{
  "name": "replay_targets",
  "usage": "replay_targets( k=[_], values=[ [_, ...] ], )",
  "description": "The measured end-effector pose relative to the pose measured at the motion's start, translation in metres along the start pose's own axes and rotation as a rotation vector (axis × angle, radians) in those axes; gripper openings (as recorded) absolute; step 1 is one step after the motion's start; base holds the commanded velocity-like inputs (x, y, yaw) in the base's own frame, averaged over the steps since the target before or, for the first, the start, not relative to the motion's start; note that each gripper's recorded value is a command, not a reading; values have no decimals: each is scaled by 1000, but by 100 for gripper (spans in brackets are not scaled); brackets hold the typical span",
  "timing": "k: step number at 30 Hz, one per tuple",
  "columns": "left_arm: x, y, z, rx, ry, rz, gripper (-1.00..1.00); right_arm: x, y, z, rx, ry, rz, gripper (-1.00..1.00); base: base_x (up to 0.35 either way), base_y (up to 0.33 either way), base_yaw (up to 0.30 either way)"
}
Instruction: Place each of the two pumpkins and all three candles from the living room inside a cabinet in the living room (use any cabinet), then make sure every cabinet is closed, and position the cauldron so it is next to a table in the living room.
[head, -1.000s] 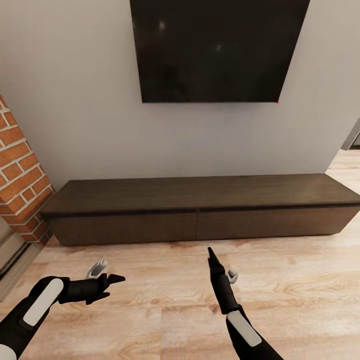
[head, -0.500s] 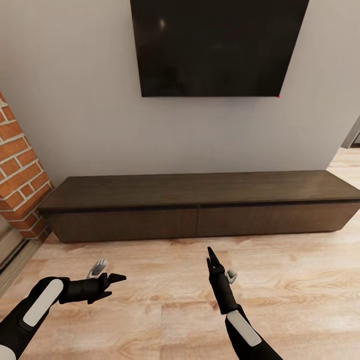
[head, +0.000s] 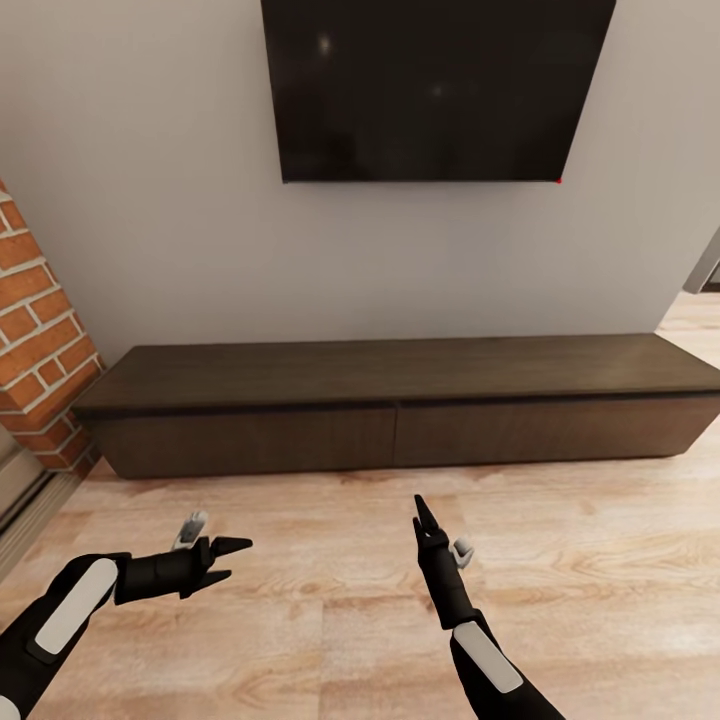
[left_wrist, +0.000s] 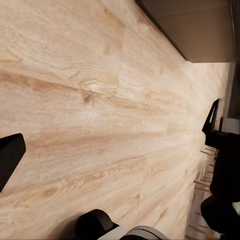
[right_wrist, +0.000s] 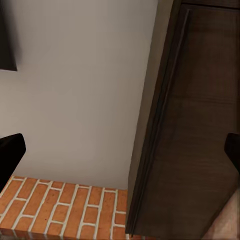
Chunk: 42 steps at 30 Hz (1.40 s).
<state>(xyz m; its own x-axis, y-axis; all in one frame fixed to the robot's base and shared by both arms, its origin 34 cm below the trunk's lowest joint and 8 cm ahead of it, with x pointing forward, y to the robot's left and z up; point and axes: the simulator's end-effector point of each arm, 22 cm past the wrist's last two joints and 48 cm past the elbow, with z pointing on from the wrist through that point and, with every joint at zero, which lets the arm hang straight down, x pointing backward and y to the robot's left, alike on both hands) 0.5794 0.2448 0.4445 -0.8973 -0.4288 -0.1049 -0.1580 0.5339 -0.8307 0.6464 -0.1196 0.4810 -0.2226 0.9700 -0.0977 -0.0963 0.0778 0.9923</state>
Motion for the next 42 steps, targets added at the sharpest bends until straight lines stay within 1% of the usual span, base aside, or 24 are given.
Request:
replay_targets(
  k=[3, 9, 15, 22, 26, 29, 39, 42],
  values=[
    [1, 2, 1, 19, -2, 0, 100, 2, -9, -2, 13, 0, 1, 100, 0, 0, 0],
    [5, 13, 6, 26, -4, 0, 100, 4, -28, -7, 40, 0, 1, 100, 0, 0, 0],
    [10, 24, 12, 28, -4, -1, 100, 6, -43, -12, 47, 1, 2, 100, 0, 0, 0],
    [14, 37, 19, 15, 11, -22, 100, 8, -61, -15, 81, 3, 9, 100, 0, 0, 0],
    [16, 44, 22, 9, 19, -34, 100, 10, -77, -18, 131, 5, 12, 100, 0, 0, 0],
    [18, 50, 25, 4, 26, -43, 100, 10, -87, -20, 153, 6, 15, 100, 0, 0, 0],
    [25, 68, 34, -14, 47, -73, 100, 14, -110, -27, 196, 9, 25, 100, 0, 0, 0],
    [25, 68, 34, -13, 47, -73, 100, 14, -110, -27, 194, 8, 25, 100, 0, 0, 0]
  ],
)
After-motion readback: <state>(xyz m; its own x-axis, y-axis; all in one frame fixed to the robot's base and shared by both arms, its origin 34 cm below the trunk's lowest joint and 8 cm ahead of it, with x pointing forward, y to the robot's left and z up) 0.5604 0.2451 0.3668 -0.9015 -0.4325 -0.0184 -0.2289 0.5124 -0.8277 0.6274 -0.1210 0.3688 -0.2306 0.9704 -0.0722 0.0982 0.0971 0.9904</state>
